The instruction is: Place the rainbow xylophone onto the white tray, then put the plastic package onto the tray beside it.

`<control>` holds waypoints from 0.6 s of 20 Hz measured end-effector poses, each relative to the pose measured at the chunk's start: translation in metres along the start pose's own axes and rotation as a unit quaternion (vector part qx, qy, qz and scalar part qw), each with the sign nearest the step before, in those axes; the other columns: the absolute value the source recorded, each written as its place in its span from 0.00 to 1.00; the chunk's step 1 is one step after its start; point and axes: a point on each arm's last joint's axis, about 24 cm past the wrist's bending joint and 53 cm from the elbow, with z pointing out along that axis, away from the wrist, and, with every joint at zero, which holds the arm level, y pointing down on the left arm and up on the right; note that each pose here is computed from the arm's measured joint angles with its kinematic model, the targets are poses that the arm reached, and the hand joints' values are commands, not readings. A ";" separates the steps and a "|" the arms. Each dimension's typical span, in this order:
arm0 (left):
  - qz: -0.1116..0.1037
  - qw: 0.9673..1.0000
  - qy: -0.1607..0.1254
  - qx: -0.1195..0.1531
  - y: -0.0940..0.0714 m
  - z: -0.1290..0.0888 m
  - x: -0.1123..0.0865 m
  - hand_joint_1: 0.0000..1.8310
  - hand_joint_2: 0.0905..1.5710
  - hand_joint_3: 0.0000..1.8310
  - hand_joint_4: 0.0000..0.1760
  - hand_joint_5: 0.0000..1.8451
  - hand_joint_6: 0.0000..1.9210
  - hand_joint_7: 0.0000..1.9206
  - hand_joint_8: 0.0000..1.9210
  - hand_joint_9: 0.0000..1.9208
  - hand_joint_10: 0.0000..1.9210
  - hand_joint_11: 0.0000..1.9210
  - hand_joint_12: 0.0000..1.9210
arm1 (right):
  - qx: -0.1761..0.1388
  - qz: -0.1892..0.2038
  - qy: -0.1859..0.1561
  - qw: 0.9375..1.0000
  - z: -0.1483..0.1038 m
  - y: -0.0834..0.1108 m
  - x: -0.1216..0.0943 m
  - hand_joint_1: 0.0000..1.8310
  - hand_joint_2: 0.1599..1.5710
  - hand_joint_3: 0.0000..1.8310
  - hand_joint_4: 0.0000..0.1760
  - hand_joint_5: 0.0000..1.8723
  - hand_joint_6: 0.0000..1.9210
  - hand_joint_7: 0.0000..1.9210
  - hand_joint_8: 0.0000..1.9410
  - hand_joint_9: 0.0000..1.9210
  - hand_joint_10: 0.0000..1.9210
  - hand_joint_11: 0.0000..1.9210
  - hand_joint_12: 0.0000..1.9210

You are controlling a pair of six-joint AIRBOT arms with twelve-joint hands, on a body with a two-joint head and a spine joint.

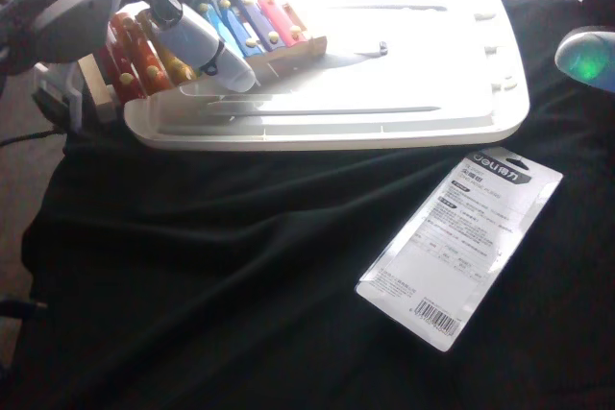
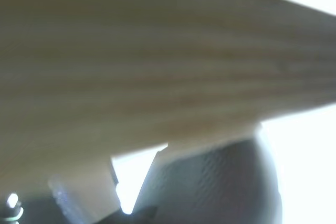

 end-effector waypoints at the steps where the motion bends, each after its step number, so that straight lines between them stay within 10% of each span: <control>1: -0.001 1.000 0.000 0.000 -0.001 0.001 0.001 0.74 0.70 0.00 0.00 0.33 0.56 0.48 0.62 0.36 0.79 0.31 0.84 | 0.000 0.000 0.001 1.000 0.000 0.000 0.000 0.31 0.56 0.00 0.44 0.14 0.00 0.20 0.00 0.21 0.00 0.09 0.55; 12: -0.028 1.000 -0.004 -0.006 0.010 0.005 0.008 0.68 0.74 0.00 0.00 0.44 0.51 0.45 0.74 0.40 0.76 0.37 0.86 | -0.008 0.000 0.001 1.000 0.000 0.004 0.000 0.33 0.63 0.00 0.34 0.12 0.00 0.19 0.00 0.20 0.00 0.05 0.60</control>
